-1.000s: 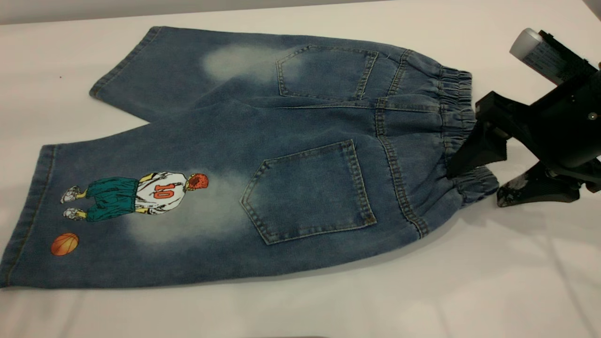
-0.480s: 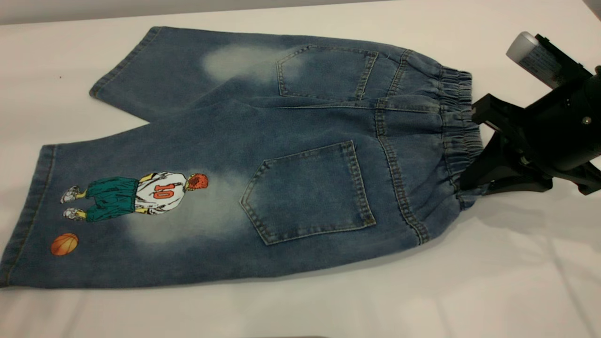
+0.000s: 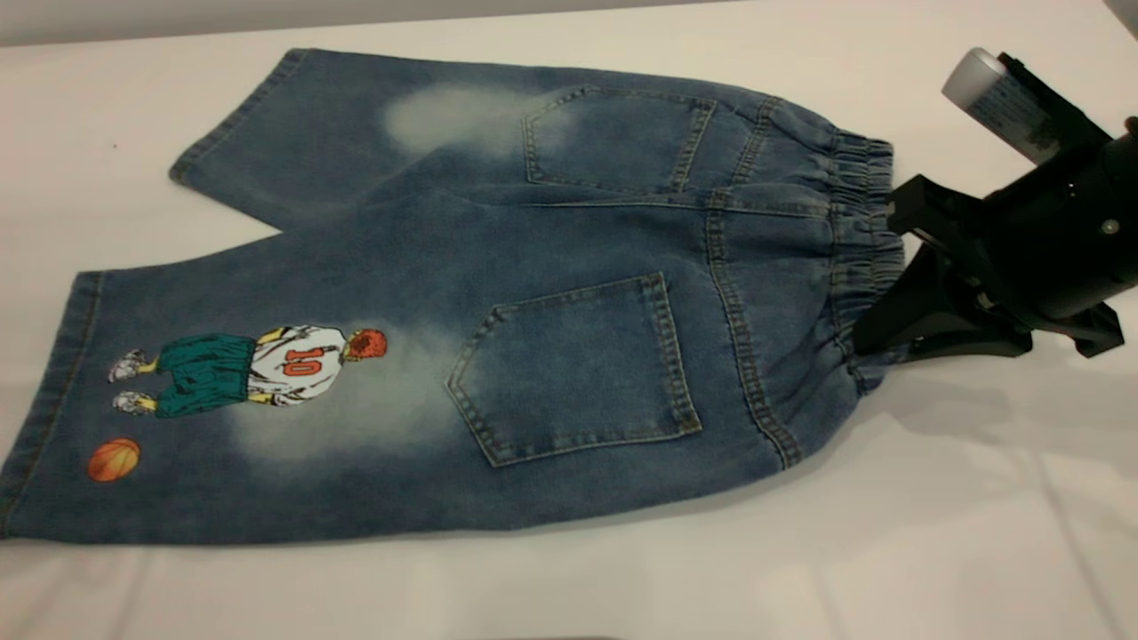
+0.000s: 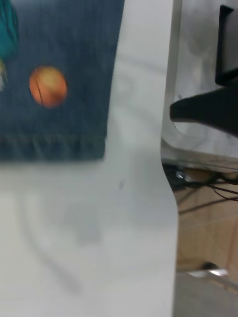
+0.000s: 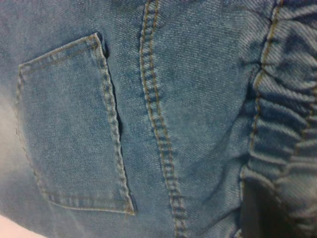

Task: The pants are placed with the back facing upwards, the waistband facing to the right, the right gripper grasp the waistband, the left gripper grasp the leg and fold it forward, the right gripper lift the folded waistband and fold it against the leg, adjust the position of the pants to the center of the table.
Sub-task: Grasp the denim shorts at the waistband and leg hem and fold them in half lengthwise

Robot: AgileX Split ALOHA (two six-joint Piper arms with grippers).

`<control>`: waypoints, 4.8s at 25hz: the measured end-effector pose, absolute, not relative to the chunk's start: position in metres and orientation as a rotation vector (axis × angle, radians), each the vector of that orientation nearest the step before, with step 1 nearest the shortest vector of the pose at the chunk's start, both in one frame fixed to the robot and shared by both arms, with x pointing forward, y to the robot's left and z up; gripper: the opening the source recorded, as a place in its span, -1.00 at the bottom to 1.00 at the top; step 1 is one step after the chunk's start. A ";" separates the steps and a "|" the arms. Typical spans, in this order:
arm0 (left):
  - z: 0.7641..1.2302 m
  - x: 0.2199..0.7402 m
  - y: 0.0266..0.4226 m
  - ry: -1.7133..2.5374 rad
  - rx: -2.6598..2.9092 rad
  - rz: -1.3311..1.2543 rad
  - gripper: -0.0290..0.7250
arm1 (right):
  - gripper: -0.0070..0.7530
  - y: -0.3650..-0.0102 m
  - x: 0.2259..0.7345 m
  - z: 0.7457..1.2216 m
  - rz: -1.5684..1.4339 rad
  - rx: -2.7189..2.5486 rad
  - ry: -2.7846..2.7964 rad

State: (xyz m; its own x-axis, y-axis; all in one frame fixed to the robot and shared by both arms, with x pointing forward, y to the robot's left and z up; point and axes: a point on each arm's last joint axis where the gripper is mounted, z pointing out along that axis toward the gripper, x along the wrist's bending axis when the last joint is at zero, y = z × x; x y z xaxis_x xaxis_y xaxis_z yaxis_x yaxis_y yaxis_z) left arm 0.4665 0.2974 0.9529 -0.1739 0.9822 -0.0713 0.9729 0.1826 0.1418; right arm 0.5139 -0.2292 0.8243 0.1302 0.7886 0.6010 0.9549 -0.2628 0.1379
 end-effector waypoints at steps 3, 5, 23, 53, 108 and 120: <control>0.938 0.472 0.299 2.352 1.914 0.082 0.36 | -0.89 -0.229 0.514 0.825 -0.857 -2.128 -1.704; 0.925 0.476 0.300 2.370 1.920 0.066 0.36 | -0.89 -0.229 0.515 0.825 -0.866 -2.127 -1.707; 0.847 0.482 0.302 2.443 2.060 -0.062 0.36 | -0.88 -0.228 0.516 0.826 -0.888 -2.129 -1.684; 0.834 0.489 0.302 2.376 2.079 -0.007 -0.82 | -0.89 -0.227 0.516 0.828 -0.905 -2.100 -1.713; 0.878 0.693 0.270 1.409 1.706 0.909 -0.62 | -0.36 -0.263 0.659 0.863 -1.297 -2.355 -1.795; 0.905 0.717 0.268 1.366 1.752 0.942 0.54 | 0.75 -0.267 0.664 0.878 -1.351 -2.345 -1.817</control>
State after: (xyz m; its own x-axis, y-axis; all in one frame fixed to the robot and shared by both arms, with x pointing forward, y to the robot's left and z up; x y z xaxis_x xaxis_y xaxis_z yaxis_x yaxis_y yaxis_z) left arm 0.7168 0.2682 0.9049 0.1743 0.9776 0.1178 0.4579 -0.1864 0.8693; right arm 0.6638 -0.2669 0.8784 0.0383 0.8483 0.5282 0.7500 -0.3737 0.5458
